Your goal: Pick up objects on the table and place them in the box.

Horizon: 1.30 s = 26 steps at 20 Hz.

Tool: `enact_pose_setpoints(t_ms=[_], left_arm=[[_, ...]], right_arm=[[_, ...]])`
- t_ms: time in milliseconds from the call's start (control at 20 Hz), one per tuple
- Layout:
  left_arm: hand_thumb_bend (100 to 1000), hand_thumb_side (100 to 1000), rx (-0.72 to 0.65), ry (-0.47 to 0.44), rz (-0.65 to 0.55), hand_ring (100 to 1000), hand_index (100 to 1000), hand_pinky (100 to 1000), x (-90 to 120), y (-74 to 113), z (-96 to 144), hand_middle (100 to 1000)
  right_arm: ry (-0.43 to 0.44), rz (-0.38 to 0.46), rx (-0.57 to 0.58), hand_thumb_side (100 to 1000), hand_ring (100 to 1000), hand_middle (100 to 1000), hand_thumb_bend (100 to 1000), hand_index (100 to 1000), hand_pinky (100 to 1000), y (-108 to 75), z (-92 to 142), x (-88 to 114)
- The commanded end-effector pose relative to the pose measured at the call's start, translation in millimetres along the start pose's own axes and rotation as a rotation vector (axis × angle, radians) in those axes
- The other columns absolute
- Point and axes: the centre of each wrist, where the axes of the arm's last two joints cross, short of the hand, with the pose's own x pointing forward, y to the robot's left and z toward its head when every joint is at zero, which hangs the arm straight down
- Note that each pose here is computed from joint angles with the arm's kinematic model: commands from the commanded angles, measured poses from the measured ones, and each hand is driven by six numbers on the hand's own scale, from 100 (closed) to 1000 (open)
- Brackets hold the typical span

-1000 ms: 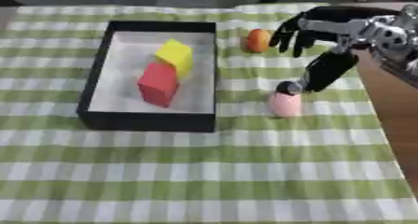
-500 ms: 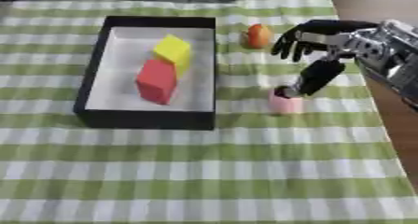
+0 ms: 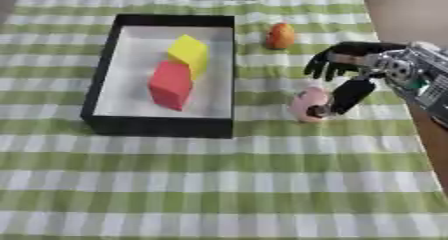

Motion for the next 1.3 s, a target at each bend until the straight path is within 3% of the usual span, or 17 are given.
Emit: enact_pose_setpoints(t_ms=[50,500,700,750,900,950,1300], left_arm=[[594,420,0.047,-0.051,0.046,750,854,732,5,4.7,-3,800],[589,423,0.076,-0.037,0.077,745,850,728,-5,4.4,2,793],[585,425,0.078,-0.031,0.079,742,847,727,-7,3.8,4,789],[580,424,0.08,-0.028,0.079,741,847,725,-7,3.9,4,787],[579,426,0.087,-0.024,0.074,740,846,726,-9,5.2,5,787],[578,428,0.089,-0.023,0.072,740,846,726,-10,5.6,5,774],[576,431,0.09,-0.022,0.062,739,846,727,-12,7.3,5,774]], right_arm=[[0.035,0.003,-0.026,284,752,750,459,855,803,-6.1,1,-10],[0.074,-0.02,-0.03,251,742,722,452,831,797,8.6,-15,-29],[0.076,-0.026,-0.045,187,723,668,438,795,783,12.0,-20,-31],[0.073,-0.024,-0.056,135,708,607,424,743,776,11.8,-20,-31],[0.05,-0.008,-0.118,100,682,550,385,686,761,7.4,-12,-27],[0.041,-0.005,-0.137,100,666,527,332,664,756,6.1,-8,-25],[-0.02,-0.014,-0.17,100,654,527,172,660,749,-1.7,27,-5]])
